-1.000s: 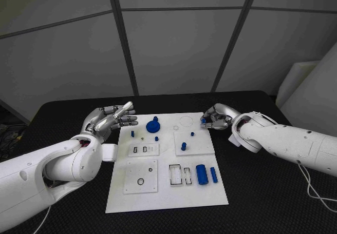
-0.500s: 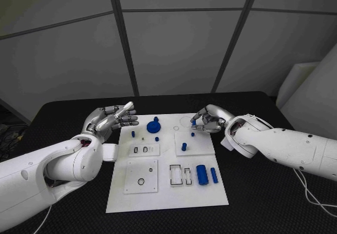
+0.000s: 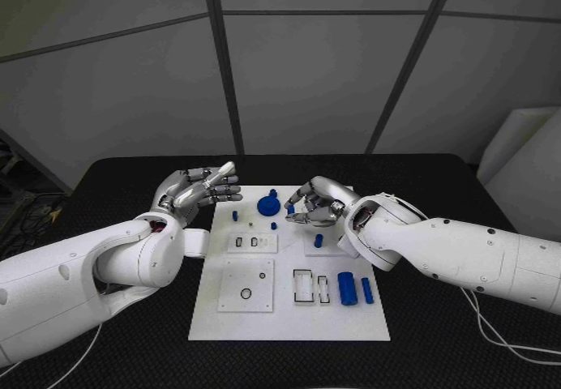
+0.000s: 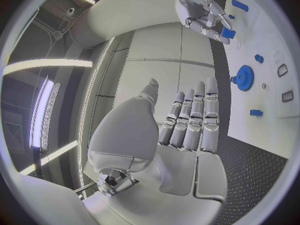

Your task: Assemble the parts on the task board

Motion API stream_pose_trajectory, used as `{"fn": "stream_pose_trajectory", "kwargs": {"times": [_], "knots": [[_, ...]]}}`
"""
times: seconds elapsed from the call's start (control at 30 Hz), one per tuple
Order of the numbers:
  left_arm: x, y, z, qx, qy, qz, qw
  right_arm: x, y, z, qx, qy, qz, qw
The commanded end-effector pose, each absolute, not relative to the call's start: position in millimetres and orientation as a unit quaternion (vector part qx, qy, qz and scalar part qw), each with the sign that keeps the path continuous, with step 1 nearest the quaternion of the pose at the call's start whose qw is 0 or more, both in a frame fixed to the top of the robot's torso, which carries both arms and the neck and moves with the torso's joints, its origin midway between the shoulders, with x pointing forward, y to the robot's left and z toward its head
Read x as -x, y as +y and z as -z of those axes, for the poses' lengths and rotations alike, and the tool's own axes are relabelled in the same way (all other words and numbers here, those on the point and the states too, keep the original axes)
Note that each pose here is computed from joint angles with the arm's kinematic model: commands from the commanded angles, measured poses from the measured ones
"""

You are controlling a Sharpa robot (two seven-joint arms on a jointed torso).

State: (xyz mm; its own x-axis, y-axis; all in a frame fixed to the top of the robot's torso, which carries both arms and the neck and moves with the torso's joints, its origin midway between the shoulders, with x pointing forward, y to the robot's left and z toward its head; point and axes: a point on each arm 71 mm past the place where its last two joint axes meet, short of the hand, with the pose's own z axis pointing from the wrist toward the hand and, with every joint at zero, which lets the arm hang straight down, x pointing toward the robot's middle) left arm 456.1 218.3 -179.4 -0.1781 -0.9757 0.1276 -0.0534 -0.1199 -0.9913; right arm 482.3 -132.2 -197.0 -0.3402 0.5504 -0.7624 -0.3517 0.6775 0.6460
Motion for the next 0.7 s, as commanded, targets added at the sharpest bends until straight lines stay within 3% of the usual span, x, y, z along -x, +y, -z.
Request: {"fn": "stream_pose_trajectory", "kwargs": {"times": [0.03, 0.33, 0.7], "knots": [[-457.6, 218.7, 177.3, 0.486, 0.520, 0.569, 0.413, -483, -120, 197, -0.058, 0.723, -0.385, 0.571], [-463.1, 225.2, 177.6, 0.488, 0.516, 0.563, 0.422, -478, -79, 199, -0.024, 0.730, -0.386, 0.563], [-465.3, 224.6, 176.3, 0.488, 0.515, 0.564, 0.424, -472, -59, 212, 0.006, 0.744, -0.369, 0.557]]}}
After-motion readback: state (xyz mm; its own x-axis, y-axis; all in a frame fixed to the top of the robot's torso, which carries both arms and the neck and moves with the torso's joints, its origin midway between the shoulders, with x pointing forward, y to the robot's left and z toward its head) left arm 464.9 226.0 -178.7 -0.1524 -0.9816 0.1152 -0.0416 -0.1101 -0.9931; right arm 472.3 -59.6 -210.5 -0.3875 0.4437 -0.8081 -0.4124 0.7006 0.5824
